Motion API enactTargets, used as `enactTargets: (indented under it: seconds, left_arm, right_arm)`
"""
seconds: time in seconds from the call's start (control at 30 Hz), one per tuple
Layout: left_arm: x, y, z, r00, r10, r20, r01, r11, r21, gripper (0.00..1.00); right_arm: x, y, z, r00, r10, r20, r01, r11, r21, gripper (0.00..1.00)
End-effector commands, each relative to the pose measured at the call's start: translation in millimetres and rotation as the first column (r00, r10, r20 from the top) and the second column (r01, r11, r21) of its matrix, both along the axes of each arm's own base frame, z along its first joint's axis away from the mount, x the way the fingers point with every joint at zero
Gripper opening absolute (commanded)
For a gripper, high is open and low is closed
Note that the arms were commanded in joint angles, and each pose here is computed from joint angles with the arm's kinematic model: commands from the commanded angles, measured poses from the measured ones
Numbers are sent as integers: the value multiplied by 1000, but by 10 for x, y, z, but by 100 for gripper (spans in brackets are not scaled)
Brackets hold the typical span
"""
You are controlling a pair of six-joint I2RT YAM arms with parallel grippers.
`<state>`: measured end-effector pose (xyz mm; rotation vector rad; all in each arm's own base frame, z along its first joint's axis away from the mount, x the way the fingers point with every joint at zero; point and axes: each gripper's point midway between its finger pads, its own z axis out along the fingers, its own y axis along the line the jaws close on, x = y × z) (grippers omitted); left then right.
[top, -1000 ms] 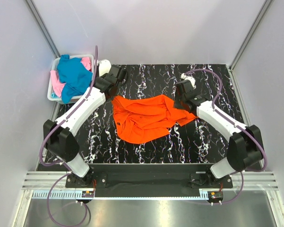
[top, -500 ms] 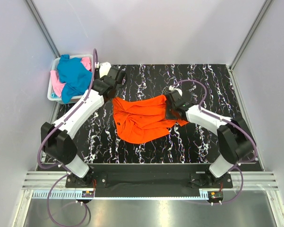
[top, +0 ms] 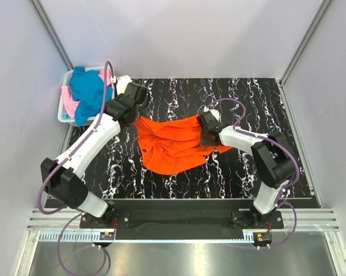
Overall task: Fold and stack the t-shirts
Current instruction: Flatten the tshirt out
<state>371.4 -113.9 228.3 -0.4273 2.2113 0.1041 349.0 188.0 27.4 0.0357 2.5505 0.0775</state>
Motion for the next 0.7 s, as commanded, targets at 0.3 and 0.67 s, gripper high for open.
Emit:
enactTargets:
  seconds: [0.3,0.67]
  left_arm:
    - [-40,52,245,997,-17,75,18,1000,-17,0]
    - [-77,75,255,997,-29,75,30,1000,-9,0]
  right_arm:
    - [456,-10,177,992,-46,118,55,996,-73,36]
    - [758,-105,310,980,-93,178,124,977,-173,0]
